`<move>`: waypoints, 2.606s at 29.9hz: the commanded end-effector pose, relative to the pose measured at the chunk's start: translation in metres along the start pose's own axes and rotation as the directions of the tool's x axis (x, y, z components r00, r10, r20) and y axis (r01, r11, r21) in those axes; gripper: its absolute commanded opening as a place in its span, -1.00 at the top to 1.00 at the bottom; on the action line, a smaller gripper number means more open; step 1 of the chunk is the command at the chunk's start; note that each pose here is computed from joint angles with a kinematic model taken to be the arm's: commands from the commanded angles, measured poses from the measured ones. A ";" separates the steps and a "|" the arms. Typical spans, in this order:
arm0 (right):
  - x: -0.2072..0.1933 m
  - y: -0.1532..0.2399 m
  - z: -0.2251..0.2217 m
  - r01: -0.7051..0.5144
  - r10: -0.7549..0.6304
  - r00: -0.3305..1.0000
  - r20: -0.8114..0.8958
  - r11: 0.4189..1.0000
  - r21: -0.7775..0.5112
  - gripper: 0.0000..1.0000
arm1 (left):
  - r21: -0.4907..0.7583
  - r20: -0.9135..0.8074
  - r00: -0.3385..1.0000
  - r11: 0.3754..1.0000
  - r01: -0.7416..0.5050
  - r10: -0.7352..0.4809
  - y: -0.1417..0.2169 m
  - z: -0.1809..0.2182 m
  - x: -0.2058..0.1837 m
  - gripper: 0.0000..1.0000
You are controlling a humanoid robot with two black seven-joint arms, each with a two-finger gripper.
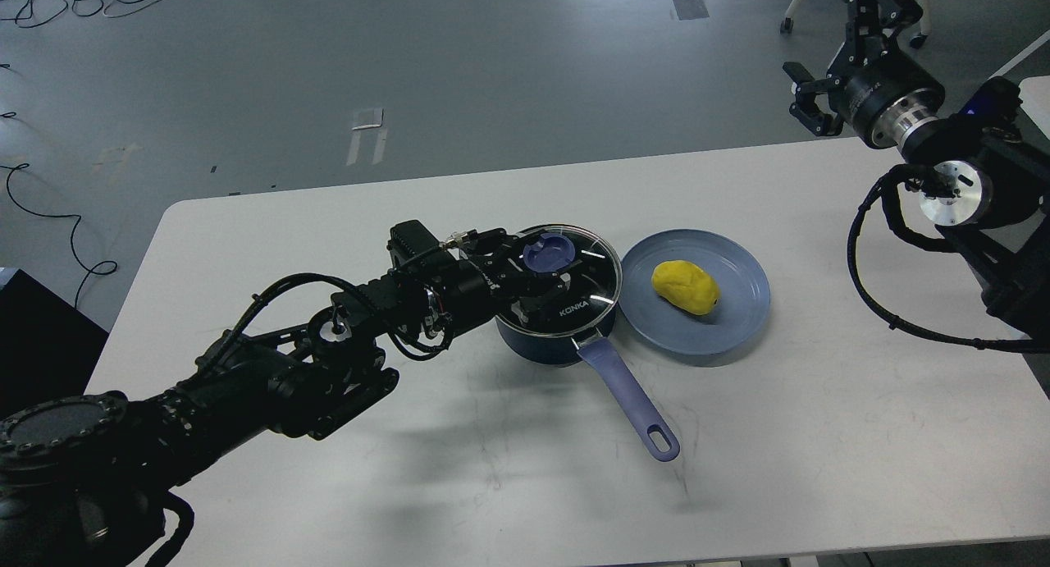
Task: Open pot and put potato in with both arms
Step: 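Close the left gripper on the lid knob, then lift the glass lid off the saucepan with the left gripper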
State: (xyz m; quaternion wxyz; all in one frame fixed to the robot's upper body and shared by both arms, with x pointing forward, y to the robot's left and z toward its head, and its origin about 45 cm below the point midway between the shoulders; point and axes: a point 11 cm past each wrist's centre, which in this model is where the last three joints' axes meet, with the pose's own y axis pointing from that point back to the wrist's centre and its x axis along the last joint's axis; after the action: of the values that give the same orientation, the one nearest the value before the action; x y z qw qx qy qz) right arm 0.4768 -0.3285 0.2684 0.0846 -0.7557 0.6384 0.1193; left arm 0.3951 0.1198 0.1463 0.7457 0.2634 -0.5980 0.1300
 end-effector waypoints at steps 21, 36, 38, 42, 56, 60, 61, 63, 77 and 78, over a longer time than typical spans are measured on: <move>0.010 0.004 0.007 -0.025 0.025 1.000 -0.004 1.000 -0.011 -1.00 | -0.025 0.041 0.998 0.999 -0.040 0.041 -0.001 0.005 0.007 0.54; 0.009 0.003 0.010 -0.025 0.024 1.000 -0.002 1.000 -0.014 -1.00 | 0.021 -0.012 0.997 0.997 -0.080 0.080 0.002 -0.007 0.019 1.00; 0.008 0.003 0.009 -0.024 0.024 1.000 -0.002 1.000 -0.013 -1.00 | 0.030 -0.019 0.995 0.995 -0.099 0.100 0.002 -0.009 0.026 1.00; 0.008 0.003 0.009 -0.024 0.024 1.000 -0.002 1.000 -0.013 -1.00 | 0.034 -0.060 0.985 0.986 -0.163 0.164 -0.002 -0.010 0.051 1.00; 0.004 -0.002 -0.006 -0.015 0.015 1.000 -0.004 1.000 0.016 -1.00 | 0.094 0.080 0.977 0.975 -0.203 0.195 0.056 -0.059 0.116 1.00; 0.004 -0.002 -0.005 -0.014 0.015 1.000 -0.007 1.000 0.014 -1.00 | 0.153 0.095 0.980 0.970 -0.189 0.176 0.098 -0.078 0.115 1.00; 0.004 -0.002 -0.005 -0.013 0.013 1.000 -0.007 1.000 0.013 -1.00 | 0.168 0.099 0.980 0.968 -0.187 0.173 0.105 -0.083 0.115 1.00; 0.003 -0.002 -0.003 -0.012 0.012 1.000 -0.007 1.000 0.010 -1.00 | 0.222 0.103 0.982 0.959 -0.176 0.156 0.128 -0.097 0.110 1.00; 0.008 -0.002 0.001 -0.028 0.028 1.000 -0.011 1.000 -0.001 -1.00 | 0.349 -0.004 0.997 0.935 -0.071 0.077 0.185 -0.105 0.018 1.00; 0.008 -0.002 0.001 -0.027 0.027 1.000 -0.012 1.000 -0.001 -1.00 | 0.355 -0.006 0.997 0.933 -0.066 0.073 0.187 -0.106 0.015 1.00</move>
State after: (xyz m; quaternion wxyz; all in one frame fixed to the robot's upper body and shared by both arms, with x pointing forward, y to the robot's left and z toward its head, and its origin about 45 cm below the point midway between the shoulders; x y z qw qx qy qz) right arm 0.4794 -0.3348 0.2650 0.0796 -0.7483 0.6481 0.1165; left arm 0.3955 0.3239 0.2003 0.6854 0.3610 -0.5756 0.2618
